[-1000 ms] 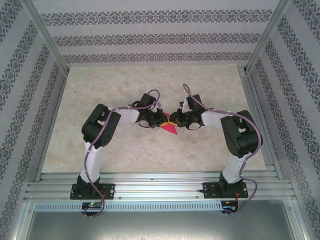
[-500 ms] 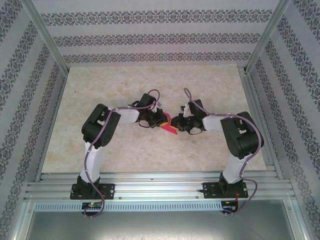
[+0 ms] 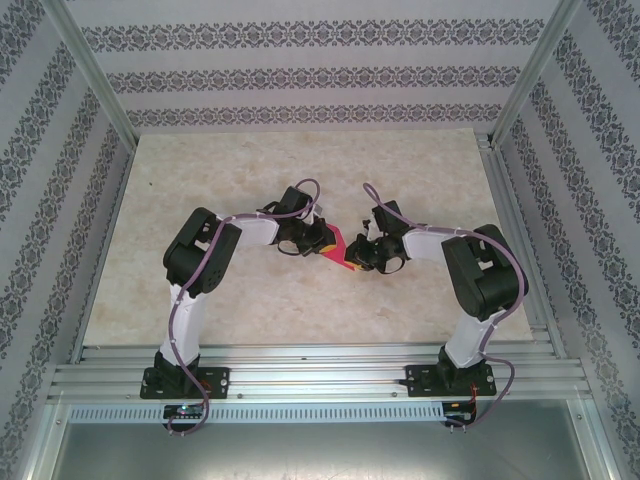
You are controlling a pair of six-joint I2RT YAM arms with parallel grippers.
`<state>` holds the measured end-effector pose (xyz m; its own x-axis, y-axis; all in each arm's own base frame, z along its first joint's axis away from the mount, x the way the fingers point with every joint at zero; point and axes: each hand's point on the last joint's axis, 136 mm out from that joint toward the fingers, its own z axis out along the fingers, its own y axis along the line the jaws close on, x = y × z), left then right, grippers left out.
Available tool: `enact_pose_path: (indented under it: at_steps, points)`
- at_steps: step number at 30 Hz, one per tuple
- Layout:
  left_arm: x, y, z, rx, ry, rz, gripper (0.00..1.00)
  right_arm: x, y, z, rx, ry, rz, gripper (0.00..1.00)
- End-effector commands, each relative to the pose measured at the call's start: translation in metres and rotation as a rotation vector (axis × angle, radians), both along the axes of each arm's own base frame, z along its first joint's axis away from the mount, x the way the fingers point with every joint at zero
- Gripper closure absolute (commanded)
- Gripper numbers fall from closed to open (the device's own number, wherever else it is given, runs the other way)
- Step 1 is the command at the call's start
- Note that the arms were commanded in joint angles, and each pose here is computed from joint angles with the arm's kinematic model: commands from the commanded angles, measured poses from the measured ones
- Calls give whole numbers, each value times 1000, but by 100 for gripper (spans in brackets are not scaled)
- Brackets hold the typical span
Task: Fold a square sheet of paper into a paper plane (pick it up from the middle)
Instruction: Third fold the triangle at the center of the table.
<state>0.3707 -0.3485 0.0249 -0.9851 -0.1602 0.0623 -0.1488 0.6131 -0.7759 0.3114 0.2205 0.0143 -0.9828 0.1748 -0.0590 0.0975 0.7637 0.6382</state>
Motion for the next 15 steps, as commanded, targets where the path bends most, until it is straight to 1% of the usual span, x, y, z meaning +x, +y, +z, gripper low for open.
enact_pose_path:
  at_steps: [1, 4, 7, 9, 15]
  points:
    - [-2, 4, -9, 46, 22, 1, 88, -8, -11, 1, -92, -20, 3, 84]
    - [-1, 3, -7, 46, 15, 3, 89, 0, 5, 36, 14, -86, 12, 83]
    - [-2, 3, -7, 43, 17, -3, 89, 5, 22, 52, 83, -118, 31, 83]
    - [-1, 4, -6, 46, 16, -1, 88, 8, 26, 50, 95, -104, 24, 83]
    - [0, 3, -4, 40, 12, -2, 88, 12, 30, 24, 93, -62, 19, 83]
